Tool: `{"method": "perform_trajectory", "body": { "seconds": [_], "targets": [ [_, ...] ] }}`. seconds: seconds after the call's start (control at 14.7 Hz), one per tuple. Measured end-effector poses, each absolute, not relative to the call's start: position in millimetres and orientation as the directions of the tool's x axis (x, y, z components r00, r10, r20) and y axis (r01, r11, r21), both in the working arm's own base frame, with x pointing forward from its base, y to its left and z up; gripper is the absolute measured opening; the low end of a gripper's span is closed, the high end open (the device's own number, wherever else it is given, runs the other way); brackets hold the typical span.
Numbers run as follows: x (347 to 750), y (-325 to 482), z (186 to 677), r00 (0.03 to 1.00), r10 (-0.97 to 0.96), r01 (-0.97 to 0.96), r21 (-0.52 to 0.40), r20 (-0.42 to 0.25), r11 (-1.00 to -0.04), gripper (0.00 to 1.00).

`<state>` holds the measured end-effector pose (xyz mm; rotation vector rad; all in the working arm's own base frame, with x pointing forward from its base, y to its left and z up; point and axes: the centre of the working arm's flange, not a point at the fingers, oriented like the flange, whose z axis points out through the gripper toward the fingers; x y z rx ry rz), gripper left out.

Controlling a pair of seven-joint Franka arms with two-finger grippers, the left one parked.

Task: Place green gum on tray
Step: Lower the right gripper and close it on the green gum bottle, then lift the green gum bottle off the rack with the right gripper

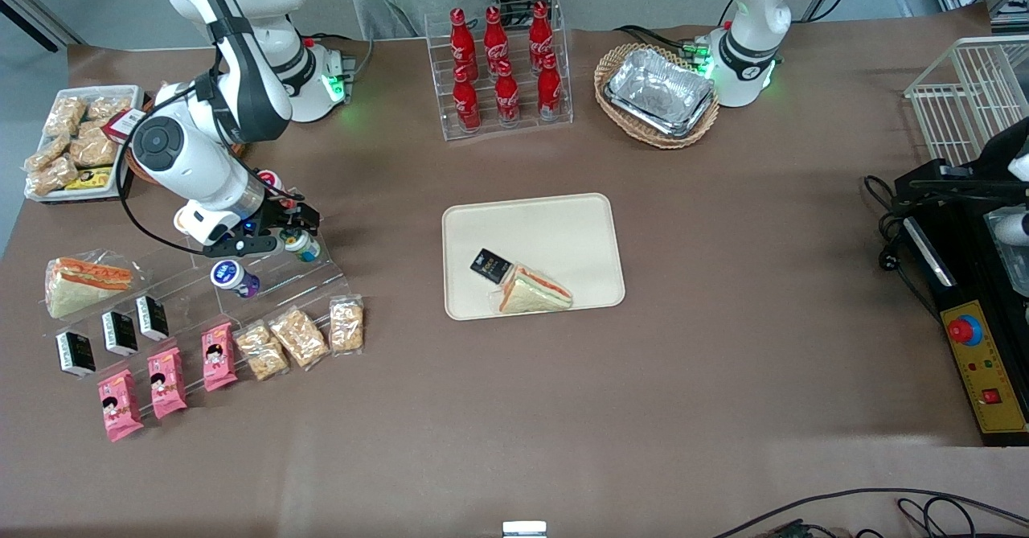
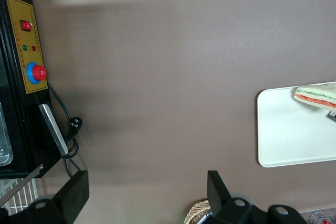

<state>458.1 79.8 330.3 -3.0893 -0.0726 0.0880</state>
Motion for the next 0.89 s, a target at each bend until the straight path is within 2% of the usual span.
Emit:
{"method": "perform_trajectory", "body": {
  "seconds": [0.48,0.68,0.89],
  "targets": [
    [455.0,81.5,321.0,0.996,0.052,0.049,-0.051,-0.07,-0.998,0.95],
    [455.6,85.4,319.1,0.996,0.06,0.057,-0.051,-0.06,-0.997,0.65],
    [455.7,87.4,319.3,0.997,0.064,0.061,-0.051,-0.053,-0.997,0.59]
  ]
}}
